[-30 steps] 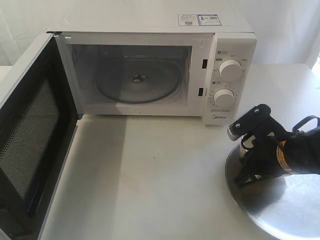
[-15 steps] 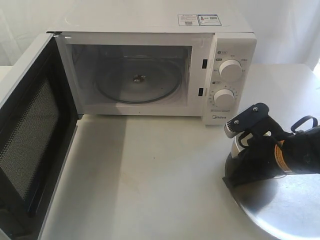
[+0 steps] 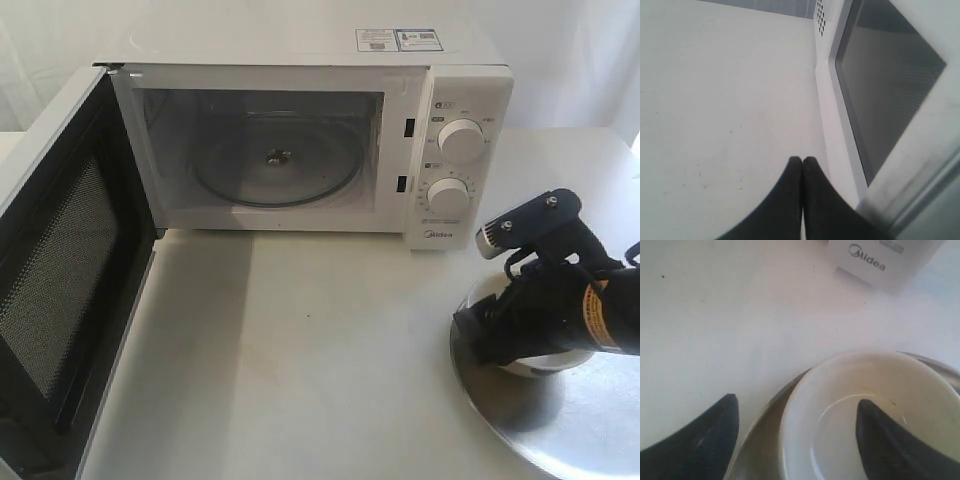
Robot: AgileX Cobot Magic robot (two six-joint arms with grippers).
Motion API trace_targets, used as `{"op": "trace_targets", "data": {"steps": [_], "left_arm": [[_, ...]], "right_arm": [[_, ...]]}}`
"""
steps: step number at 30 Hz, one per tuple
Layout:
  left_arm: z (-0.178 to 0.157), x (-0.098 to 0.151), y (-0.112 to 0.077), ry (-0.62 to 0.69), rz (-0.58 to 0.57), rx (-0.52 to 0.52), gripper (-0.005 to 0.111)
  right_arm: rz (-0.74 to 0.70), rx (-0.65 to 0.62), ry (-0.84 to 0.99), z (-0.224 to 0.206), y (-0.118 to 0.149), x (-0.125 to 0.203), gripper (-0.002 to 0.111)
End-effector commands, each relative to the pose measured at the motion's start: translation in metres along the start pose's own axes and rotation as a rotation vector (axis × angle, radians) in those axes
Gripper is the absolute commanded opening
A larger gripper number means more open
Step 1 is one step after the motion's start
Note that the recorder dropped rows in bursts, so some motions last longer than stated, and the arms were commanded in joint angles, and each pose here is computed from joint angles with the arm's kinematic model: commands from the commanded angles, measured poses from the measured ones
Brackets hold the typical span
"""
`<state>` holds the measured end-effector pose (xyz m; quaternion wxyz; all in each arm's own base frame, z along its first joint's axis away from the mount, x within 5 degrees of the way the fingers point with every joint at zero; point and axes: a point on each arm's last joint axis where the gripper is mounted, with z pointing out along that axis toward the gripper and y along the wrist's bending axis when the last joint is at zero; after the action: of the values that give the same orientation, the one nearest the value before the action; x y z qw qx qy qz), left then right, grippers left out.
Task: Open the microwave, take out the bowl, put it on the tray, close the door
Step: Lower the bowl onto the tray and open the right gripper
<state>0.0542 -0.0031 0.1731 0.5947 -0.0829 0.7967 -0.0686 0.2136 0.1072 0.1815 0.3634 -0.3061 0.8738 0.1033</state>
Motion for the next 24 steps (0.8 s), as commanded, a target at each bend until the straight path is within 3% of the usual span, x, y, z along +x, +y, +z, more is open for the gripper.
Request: {"op": "trace_targets", "data": {"steps": [1, 3, 4, 9, 16, 24], "left_arm": [[0.000, -0.001, -0.001, -0.011, -0.016, 0.010, 0.000], [0.000, -0.003, 0.000, -0.038, 0.006, 0.003, 0.000], [0.000, -0.006, 0.001, -0.070, 0.040, -0.008, 0.000], [-0.003, -0.021, 0.000, -0.242, 0.032, -0.001, 0.000], [-0.006, -0.032, 0.000, -0.359, -0.053, 0.017, 0.000], [-0.002, -0.018, -0.002, -0.192, -0.365, 0.062, 0.000]], "right_arm": [[0.000, 0.001, -0.071, -0.017, 0.001, -0.008, 0.065], [-0.033, -0.043, -0.159, -0.035, 0.007, -0.019, 0.060], [-0.057, -0.076, -0.206, -0.046, 0.012, -0.024, 0.053], [-0.114, -0.139, -0.384, -0.091, 0.026, -0.035, -0.001], [-0.157, -0.143, -0.525, -0.128, 0.036, -0.028, 0.000], [-0.164, -0.173, -0.574, -0.142, 0.042, -0.025, 0.000]]}}
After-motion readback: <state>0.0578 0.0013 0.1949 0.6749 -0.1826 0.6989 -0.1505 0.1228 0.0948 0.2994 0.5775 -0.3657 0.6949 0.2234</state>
